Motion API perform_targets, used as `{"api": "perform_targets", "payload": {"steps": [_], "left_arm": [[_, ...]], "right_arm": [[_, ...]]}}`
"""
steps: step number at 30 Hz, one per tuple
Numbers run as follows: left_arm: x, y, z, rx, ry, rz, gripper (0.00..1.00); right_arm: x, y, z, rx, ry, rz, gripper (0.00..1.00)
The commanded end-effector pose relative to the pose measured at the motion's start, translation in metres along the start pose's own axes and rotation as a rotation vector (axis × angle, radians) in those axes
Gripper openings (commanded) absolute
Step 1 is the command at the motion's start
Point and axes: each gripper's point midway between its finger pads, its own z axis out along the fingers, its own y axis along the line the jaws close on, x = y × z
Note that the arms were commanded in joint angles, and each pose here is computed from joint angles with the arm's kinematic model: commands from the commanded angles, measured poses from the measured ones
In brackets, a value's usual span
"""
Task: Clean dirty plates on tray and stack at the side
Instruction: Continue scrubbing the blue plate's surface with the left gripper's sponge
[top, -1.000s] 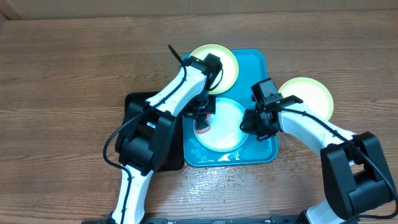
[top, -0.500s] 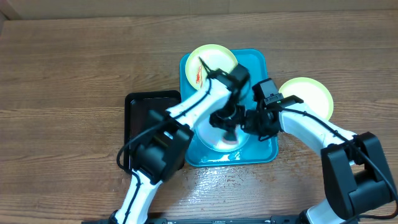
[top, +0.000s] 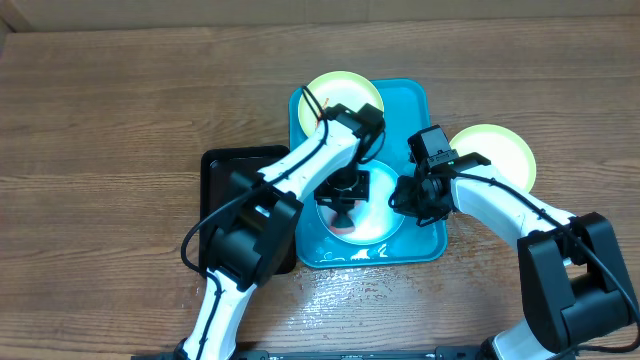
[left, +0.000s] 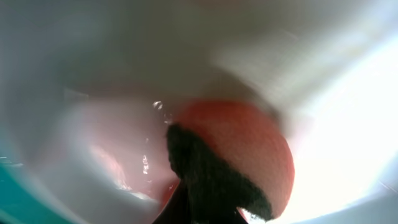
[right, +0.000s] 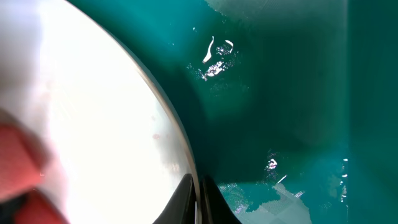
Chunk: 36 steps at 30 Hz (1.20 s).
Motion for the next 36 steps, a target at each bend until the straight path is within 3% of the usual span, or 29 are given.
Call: {"api": "perform_targets", "payload": {"steps": [1,6,13,16,22,28,36], "left_arm": [[-0.013,0.028,0.007,-0.154,-0.06,-0.024,0.05],[-0.032,0.065,-0.004,-0.336,-0.173,-0.074,0.04],[-0.058,0.053,-0.004,-0.259,-0.239,0.029,0.04],[-0.061,0.047,-0.006,-0.231,-0.246,0.033,0.04],[-0.052,0.005,-0.009,0.009,-0.173,0.072,0.04],[-0.038,-0.06,-0.014,0.308,-0.111,0.141,0.04],[-0.003,-0.096,-0.001,0.312,-0.062,0.199,0.04]], "right_arm": [[-0.001,-0.006,0.005,0.041,-0.011,-0.005,0.04],[-0.001,-0.006,0.005,0.041,-0.011,-0.005,0.04],[-0.009,-0.005,0.004,0.038,-0.045,0.006,0.04],[-0.018,-0.019,0.001,0.098,-0.088,0.124,0.04],[-0.025,-0.035,-0.001,0.125,-0.109,0.272,0.04],[-0.014,-0.039,-0.001,0.151,-0.071,0.269,0.04],[-0.01,-0.04,-0.001,0.161,-0.055,0.259,0.04]]}}
